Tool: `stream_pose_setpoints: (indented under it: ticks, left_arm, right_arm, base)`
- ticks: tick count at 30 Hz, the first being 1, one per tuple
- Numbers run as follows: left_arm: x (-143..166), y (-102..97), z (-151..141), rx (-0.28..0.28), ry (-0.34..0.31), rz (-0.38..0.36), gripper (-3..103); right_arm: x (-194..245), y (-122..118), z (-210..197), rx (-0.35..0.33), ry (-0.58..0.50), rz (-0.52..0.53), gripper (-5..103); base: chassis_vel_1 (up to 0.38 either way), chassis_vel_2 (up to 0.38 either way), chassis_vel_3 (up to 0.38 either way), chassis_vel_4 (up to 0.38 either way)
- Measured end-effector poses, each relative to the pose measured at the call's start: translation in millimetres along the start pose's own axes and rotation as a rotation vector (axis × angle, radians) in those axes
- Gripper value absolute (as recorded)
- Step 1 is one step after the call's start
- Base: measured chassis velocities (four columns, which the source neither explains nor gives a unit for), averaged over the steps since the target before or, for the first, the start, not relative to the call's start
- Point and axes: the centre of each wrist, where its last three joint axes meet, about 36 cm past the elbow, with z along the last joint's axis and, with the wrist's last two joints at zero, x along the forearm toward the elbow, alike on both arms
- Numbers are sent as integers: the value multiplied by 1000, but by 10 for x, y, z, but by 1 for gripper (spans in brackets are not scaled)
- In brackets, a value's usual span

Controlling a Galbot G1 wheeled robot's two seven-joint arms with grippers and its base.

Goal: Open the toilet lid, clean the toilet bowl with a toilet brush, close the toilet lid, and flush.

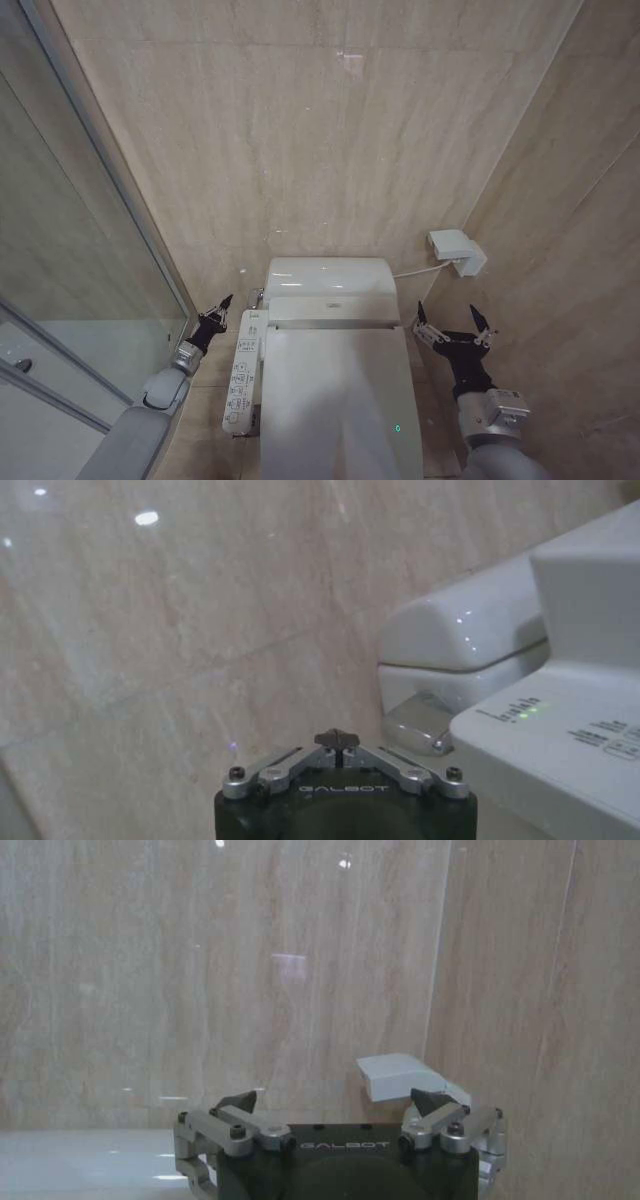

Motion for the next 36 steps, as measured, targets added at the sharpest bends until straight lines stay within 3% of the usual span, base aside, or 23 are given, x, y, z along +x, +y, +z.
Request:
stream_pose_setpoints:
  ticks: [18, 26, 36]
  left_arm:
    - [-118, -57, -151, -23, -40, 57, 0]
    - [-86, -179, -83, -19, -26, 97, 0]
    - [-125, -177, 35, -17, -4, 105, 0]
  right_arm:
    - [0, 0, 0, 0, 0, 0, 100]
    - [0, 0, 0, 0, 0, 0, 100]
    - [0, 0, 0, 0, 0, 0, 100]
  base:
    - [0, 0, 0, 0]
    - [0, 0, 0, 0]
    - [0, 0, 0, 0]
